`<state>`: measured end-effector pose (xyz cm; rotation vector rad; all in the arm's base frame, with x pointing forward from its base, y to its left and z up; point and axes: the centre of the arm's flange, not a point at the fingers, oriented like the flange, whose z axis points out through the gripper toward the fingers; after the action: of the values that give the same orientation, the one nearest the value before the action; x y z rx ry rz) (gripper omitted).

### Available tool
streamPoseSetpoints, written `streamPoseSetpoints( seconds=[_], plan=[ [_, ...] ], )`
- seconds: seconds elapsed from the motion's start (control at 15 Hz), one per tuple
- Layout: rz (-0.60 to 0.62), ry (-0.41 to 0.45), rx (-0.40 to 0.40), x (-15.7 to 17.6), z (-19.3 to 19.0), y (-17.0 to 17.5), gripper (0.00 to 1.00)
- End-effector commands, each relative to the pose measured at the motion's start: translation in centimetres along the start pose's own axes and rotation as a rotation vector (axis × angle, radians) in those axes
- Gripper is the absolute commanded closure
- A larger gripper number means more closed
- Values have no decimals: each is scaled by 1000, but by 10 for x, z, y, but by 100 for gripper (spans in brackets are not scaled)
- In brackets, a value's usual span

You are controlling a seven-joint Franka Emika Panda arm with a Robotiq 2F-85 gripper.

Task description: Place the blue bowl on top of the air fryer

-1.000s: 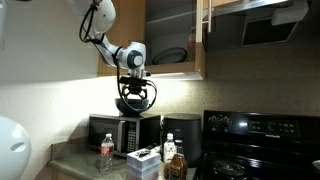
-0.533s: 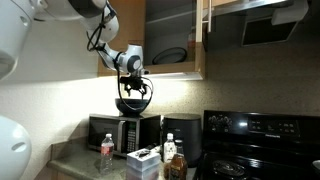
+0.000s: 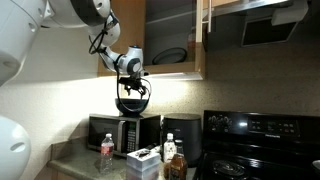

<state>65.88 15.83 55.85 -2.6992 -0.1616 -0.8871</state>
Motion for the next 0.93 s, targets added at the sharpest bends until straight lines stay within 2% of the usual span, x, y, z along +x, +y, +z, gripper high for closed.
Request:
streamPoseSetpoints(
  seconds=[0.0,0.2,0.6,0.67,0.73,0.87],
  plan=[
    [169,83,64,24,17,-15,0],
    [267,130,69,36,37,-26,0],
    [343,104,90,33,83,-40,0],
    [347,100,92,33,88,-41,25],
    [347,97,94,32,91,-42,27],
    [346,104,94,34,94,-42,40]
  ],
)
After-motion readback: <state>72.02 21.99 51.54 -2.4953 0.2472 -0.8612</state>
